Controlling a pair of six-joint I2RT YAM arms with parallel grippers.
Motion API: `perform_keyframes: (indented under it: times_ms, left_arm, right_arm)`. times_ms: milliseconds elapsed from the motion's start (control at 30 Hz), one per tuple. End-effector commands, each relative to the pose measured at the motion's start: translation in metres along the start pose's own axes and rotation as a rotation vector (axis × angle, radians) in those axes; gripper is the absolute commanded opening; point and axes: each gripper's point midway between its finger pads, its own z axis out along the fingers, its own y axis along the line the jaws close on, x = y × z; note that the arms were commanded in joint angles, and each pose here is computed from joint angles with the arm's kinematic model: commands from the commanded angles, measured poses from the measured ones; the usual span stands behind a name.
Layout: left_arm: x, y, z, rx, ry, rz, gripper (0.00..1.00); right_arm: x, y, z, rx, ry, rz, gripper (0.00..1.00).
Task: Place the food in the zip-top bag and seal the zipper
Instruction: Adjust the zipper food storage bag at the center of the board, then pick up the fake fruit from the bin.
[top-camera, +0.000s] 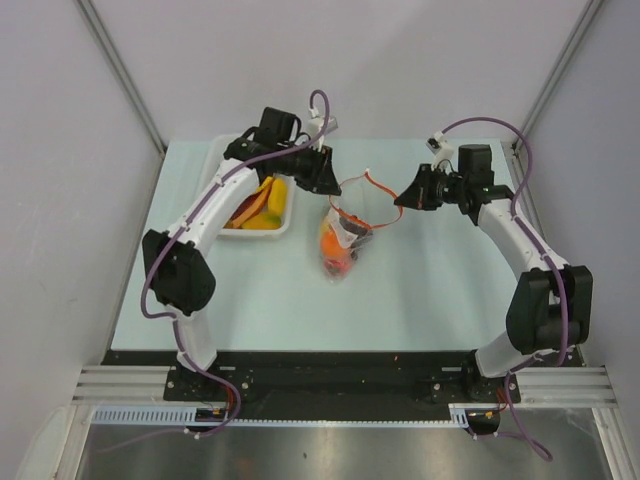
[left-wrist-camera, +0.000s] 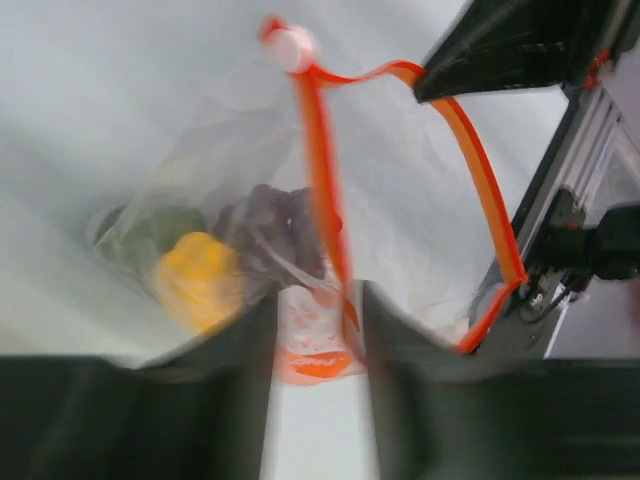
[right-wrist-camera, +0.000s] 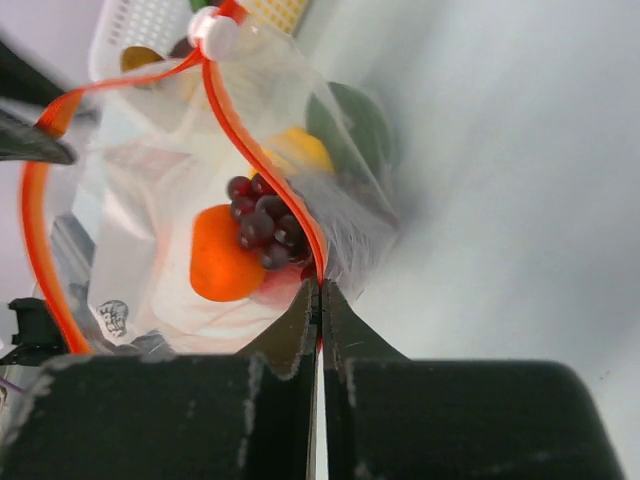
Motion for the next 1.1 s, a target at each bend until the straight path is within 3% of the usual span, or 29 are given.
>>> perform_keyframes:
  times_ms: [0, 67, 167, 300, 533, 800, 933, 1067]
  left_arm:
    - [-0.035, 0.050, -0.050, -0.123, -0.121, 0.039, 0.61]
    - [-0.043, 0.079, -0.070, -0.217, -0.166, 0.036, 0.84]
    - [-0.045, 0.143, -0.104, -0.406, -0.187, 0.084, 1.00]
    - [-0.016, 0.234, -0.113, -0.609, -0.066, 0.095, 1.00]
    - [0.002, 0.296, -0.097, -0.689, 0.051, 0.202, 1.00]
    - [0.041, 0.335, -0.064, -0.686, 0.139, 0.164, 0.99]
    - [0.059, 0.344, -0.058, -0.690, 0.187, 0.144, 0.85]
    - [0.067, 0.344, -0.060, -0.699, 0.208, 0.141, 0.78]
  right_arm:
    - [-0.009, -0.002, 0.003, 0.015, -0.024, -0.073, 0.00]
    - [-0.010, 0.001, 0.003, 0.003, -0.030, -0.081, 0.00]
    - [-0.011, 0.006, 0.003, -0.011, -0.032, -0.084, 0.00]
    - [-0.010, 0.012, 0.002, -0.030, -0.029, -0.085, 0.00]
    - [-0.012, 0.017, -0.001, -0.029, -0.034, -0.088, 0.00]
    - [-0.013, 0.021, -0.004, -0.027, -0.042, -0.094, 0.00]
    - [-0.013, 0.026, -0.006, -0.043, -0.040, -0.093, 0.00]
    - [-0.015, 0.032, -0.008, -0.062, -0.049, -0.096, 0.00]
